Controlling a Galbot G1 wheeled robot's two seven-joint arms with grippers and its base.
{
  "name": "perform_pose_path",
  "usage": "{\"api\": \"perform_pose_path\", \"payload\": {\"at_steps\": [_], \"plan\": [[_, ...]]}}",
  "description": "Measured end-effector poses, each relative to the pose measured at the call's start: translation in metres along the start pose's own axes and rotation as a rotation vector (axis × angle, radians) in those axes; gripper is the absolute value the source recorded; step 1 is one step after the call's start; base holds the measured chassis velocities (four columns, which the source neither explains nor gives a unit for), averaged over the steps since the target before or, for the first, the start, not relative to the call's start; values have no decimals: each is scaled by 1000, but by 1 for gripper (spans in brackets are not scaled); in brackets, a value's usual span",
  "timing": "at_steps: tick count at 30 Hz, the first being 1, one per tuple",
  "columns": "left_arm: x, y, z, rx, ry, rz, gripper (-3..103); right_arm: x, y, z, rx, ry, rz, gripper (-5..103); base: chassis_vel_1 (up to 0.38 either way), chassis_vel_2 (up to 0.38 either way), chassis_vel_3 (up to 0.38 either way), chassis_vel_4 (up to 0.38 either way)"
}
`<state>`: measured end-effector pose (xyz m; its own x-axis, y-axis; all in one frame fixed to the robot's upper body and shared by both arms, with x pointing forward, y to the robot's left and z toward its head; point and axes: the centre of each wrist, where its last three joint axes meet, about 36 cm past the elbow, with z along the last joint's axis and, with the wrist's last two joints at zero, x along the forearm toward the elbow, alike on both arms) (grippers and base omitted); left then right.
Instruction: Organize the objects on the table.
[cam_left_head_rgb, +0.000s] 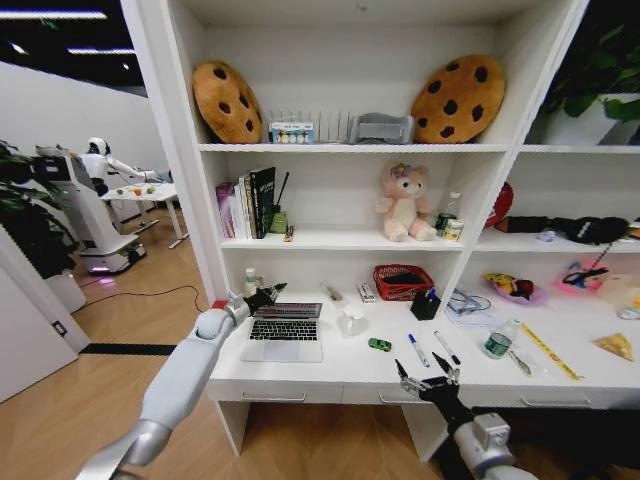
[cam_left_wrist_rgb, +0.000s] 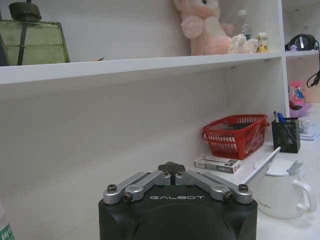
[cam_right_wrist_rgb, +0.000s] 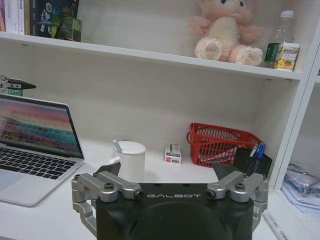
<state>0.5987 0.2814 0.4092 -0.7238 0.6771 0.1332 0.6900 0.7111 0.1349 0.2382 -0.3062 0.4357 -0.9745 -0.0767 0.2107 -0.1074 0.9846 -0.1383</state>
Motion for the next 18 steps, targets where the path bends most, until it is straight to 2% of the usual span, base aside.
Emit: {"api": "perform_pose_path", "payload": {"at_steps": [8,18], "plan": [[20,-5,7,-19,26,12,0,-2,3,1,3,1,-5,100,0,0,0,0],[56,-31,17,-55,39,35,0,-1,3,4,30,-7,-16,100,0,0,0,0]]}}
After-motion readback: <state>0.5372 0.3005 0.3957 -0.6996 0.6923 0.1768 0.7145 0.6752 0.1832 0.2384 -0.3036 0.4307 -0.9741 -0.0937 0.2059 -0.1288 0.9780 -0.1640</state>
